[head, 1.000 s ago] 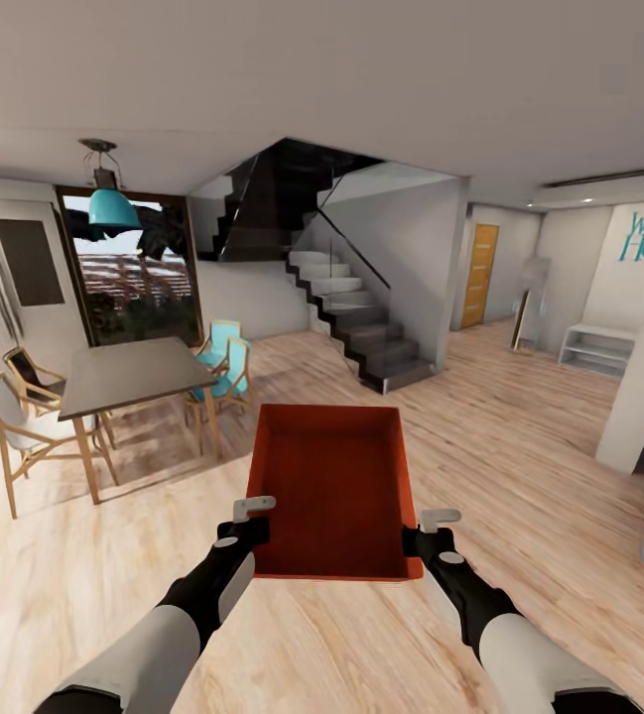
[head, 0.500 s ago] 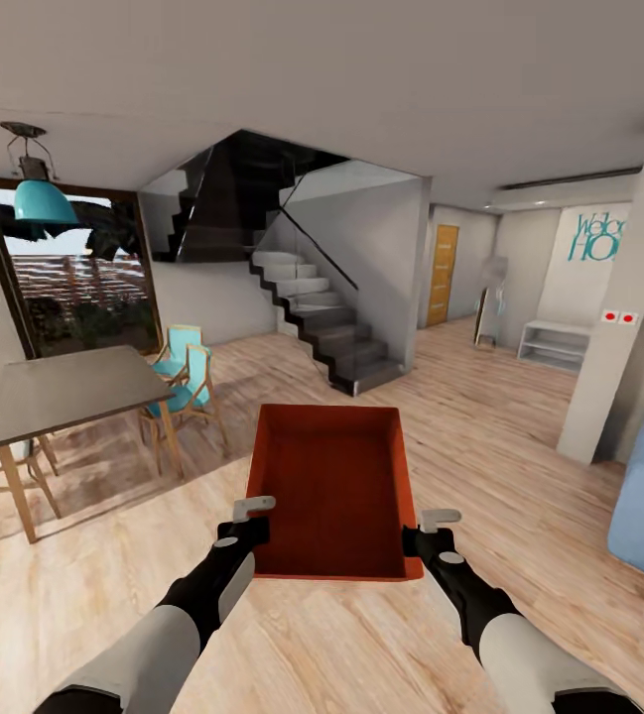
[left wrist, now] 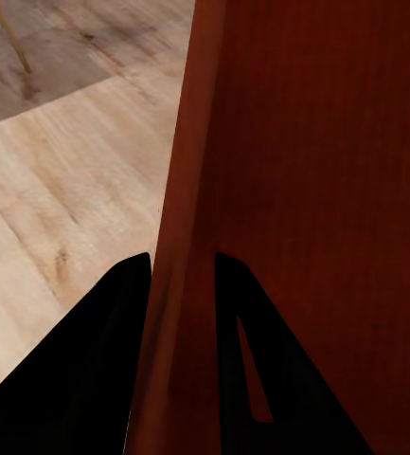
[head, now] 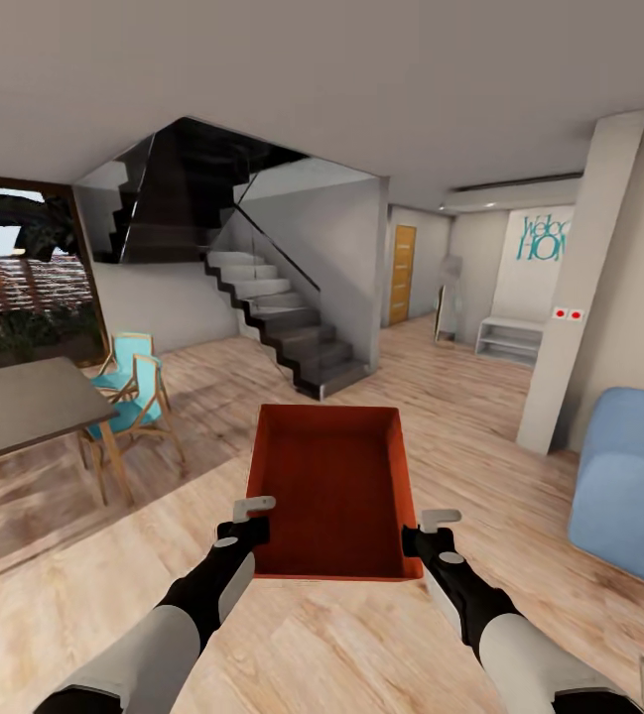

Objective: Move the two storage containers from the living room to the garage. In the garage, place one container on the floor and stack the other container on top of it (either order is fine).

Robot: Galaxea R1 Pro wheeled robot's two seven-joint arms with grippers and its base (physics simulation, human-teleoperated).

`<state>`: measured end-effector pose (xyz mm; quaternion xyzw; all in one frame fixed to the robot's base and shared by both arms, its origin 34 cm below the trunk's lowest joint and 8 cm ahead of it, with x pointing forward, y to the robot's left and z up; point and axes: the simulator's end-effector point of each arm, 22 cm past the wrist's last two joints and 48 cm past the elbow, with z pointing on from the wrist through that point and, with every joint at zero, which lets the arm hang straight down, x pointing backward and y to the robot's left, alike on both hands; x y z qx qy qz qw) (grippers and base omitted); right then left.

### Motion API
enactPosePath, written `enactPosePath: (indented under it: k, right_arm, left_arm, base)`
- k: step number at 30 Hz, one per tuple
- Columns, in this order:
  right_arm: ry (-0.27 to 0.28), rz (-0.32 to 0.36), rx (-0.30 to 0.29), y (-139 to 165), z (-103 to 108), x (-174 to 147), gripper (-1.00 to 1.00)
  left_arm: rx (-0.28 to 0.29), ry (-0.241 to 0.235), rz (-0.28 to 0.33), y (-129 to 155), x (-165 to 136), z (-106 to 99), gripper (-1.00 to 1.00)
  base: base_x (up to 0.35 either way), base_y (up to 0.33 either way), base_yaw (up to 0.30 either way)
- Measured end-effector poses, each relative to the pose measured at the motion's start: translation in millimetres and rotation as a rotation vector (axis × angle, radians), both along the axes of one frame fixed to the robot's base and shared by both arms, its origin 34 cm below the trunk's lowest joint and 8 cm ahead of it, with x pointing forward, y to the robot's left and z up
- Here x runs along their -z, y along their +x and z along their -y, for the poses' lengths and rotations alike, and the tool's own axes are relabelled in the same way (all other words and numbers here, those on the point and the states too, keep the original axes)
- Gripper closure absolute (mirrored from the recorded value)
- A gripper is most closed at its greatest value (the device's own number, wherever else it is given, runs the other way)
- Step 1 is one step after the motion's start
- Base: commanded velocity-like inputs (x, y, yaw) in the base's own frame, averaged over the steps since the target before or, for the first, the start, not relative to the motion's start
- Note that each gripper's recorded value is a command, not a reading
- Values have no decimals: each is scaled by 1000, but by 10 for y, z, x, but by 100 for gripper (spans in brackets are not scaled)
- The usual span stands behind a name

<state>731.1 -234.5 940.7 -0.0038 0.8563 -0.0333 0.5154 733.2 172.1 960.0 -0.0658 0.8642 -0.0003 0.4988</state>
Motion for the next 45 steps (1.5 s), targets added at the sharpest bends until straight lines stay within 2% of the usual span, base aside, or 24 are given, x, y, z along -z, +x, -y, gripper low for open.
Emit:
enactPosePath:
  k: [22,45]
  right_arm:
    - [-6,1,-5,18,-6,-33,100]
    - [-8,1,-6,21,-5,-39,100]
  left_arm:
    - [-8,-11,-2,-2,4,-7,100]
    - [-9,-12,-2,-3,4,-5,100]
  base:
    - [322,0,-233]
    - [322,0,-8]
